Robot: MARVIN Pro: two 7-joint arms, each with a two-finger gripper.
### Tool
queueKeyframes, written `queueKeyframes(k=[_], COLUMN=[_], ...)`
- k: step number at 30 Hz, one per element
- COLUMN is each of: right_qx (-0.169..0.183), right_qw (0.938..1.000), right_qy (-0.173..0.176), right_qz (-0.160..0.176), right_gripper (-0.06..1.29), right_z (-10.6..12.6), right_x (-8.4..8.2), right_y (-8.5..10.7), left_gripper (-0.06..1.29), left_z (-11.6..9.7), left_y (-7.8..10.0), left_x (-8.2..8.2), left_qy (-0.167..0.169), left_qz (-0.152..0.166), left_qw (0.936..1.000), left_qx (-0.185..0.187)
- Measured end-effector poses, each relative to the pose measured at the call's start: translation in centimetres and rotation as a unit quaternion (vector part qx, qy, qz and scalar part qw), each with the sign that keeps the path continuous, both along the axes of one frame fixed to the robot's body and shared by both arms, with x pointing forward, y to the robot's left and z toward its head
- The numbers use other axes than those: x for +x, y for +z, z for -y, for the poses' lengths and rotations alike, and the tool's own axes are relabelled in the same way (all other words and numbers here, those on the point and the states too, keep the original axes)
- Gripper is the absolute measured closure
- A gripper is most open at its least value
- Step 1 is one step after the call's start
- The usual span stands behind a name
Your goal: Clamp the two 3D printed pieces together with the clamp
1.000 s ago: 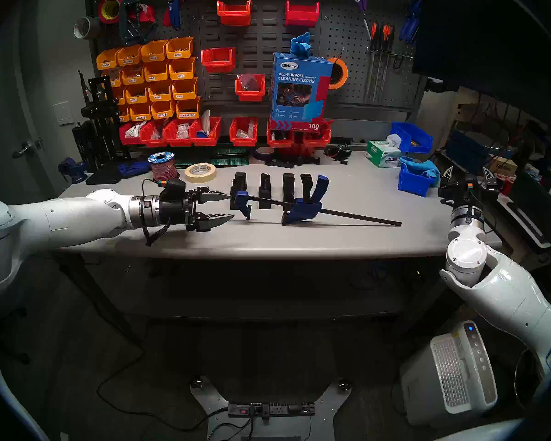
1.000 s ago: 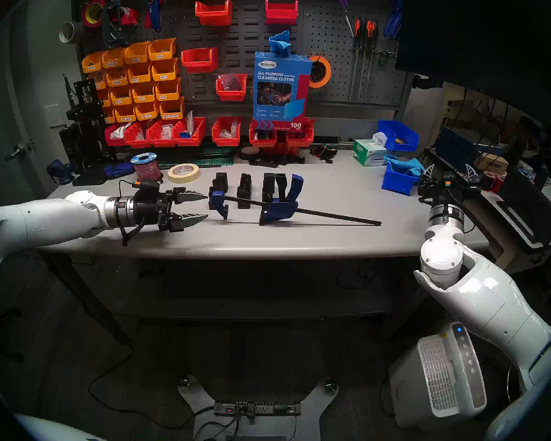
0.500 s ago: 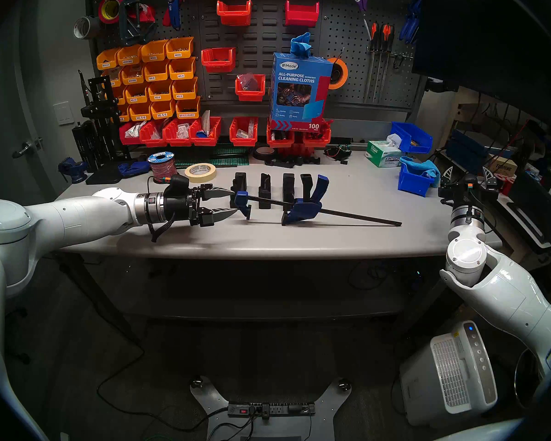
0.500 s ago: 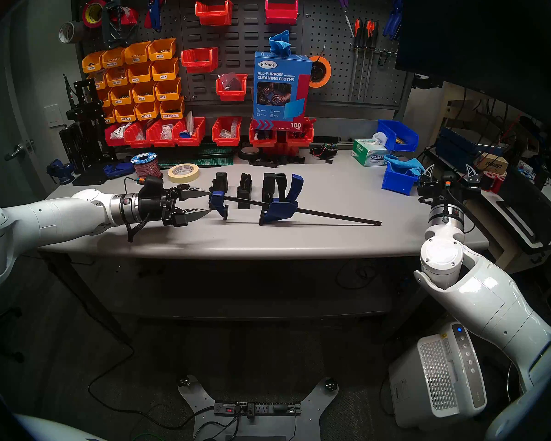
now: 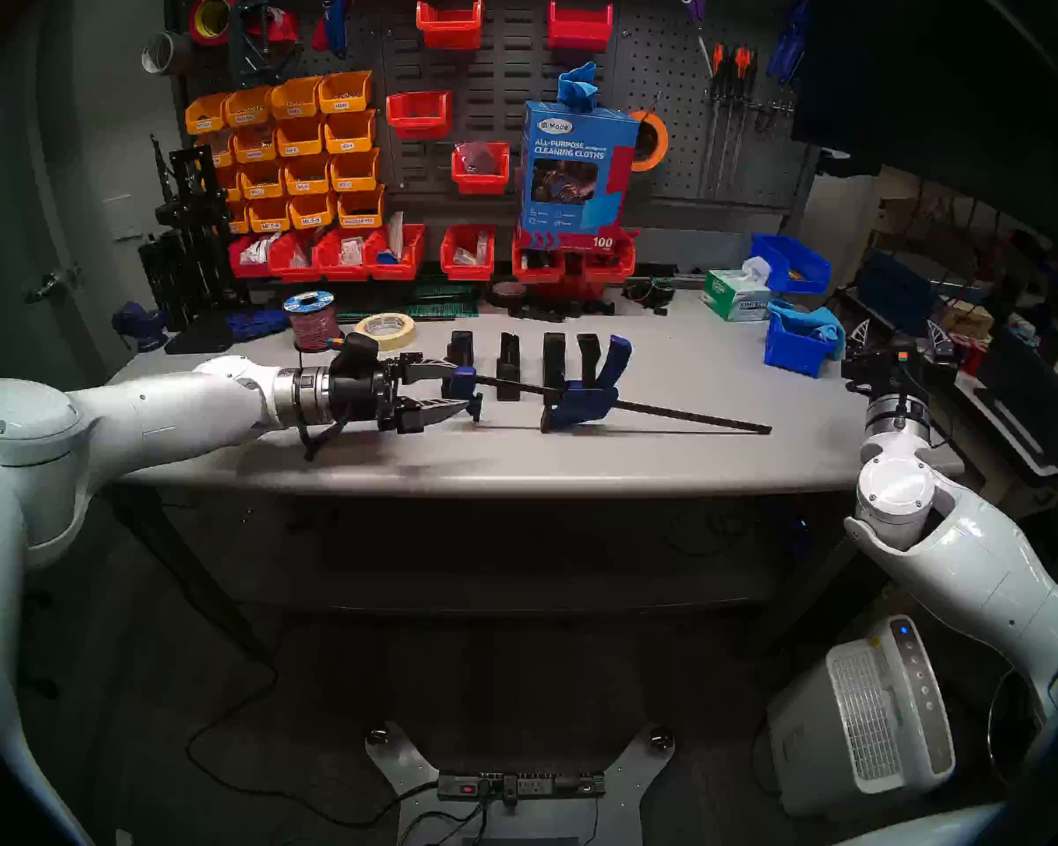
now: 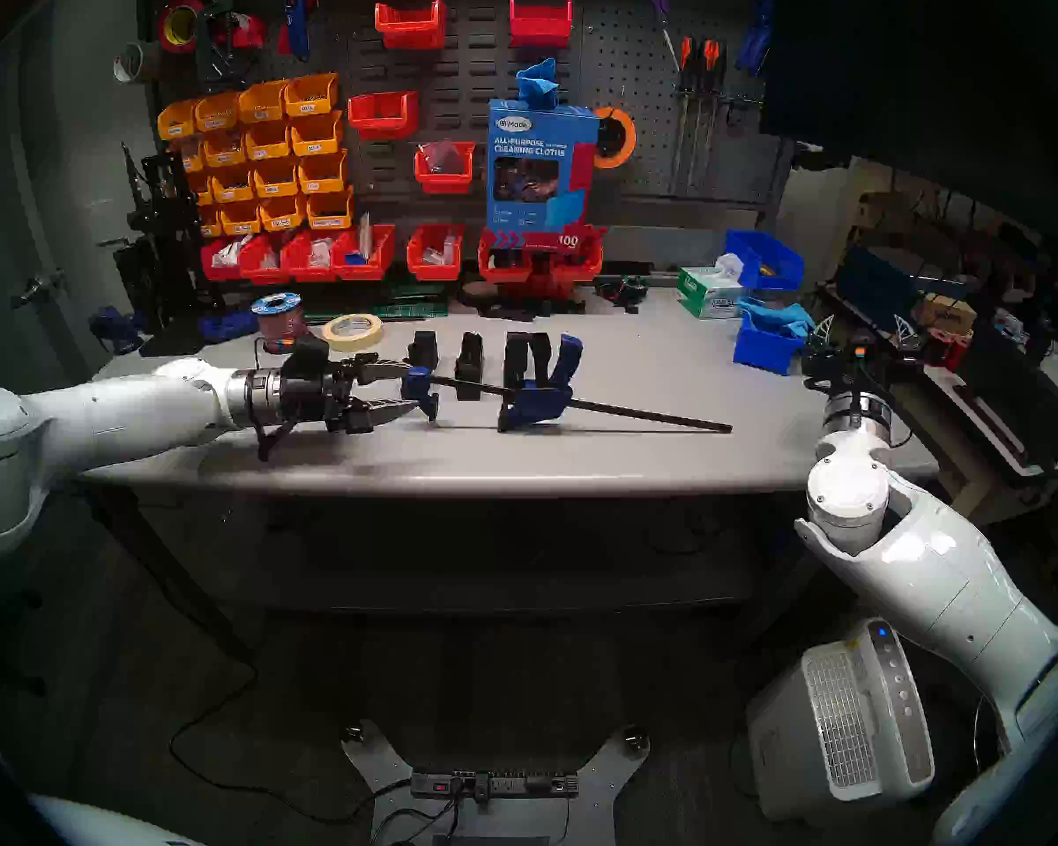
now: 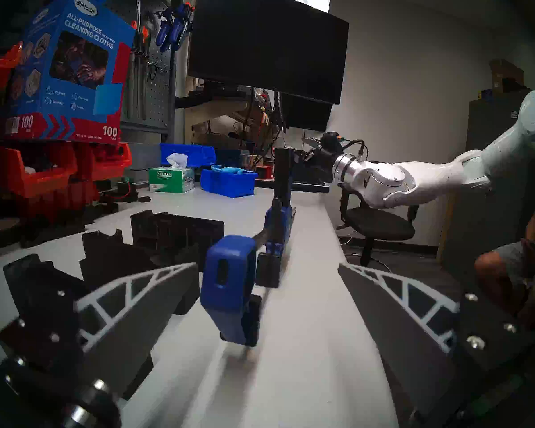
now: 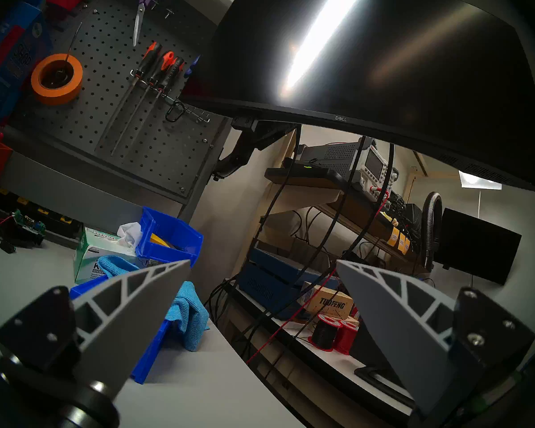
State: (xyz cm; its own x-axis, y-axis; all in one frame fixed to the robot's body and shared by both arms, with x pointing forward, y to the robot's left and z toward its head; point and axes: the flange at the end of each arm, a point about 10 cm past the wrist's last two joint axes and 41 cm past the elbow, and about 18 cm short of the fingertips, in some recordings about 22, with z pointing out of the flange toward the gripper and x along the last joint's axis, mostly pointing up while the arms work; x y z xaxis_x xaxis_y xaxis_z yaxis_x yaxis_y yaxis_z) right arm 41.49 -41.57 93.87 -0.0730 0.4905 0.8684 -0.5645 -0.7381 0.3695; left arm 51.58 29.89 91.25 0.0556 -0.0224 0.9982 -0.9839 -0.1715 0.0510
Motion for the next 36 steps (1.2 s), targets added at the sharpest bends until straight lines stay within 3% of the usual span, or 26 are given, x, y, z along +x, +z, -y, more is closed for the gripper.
queueKeyframes(k=[36], right_qx=[0.0], right_qw=[1.0], right_qy=[0.0], right_qz=[0.0], right_gripper=[-0.01], right_z=[0.0], right_x=[-0.01], right_y=[-0.02], left_gripper=[0.0], left_z=[0.24], left_y=[-0.41], left_x=[0.77], left_qy=[-0.004], left_qz=[-0.007], left_qw=[0.9999], left_qx=[0.013])
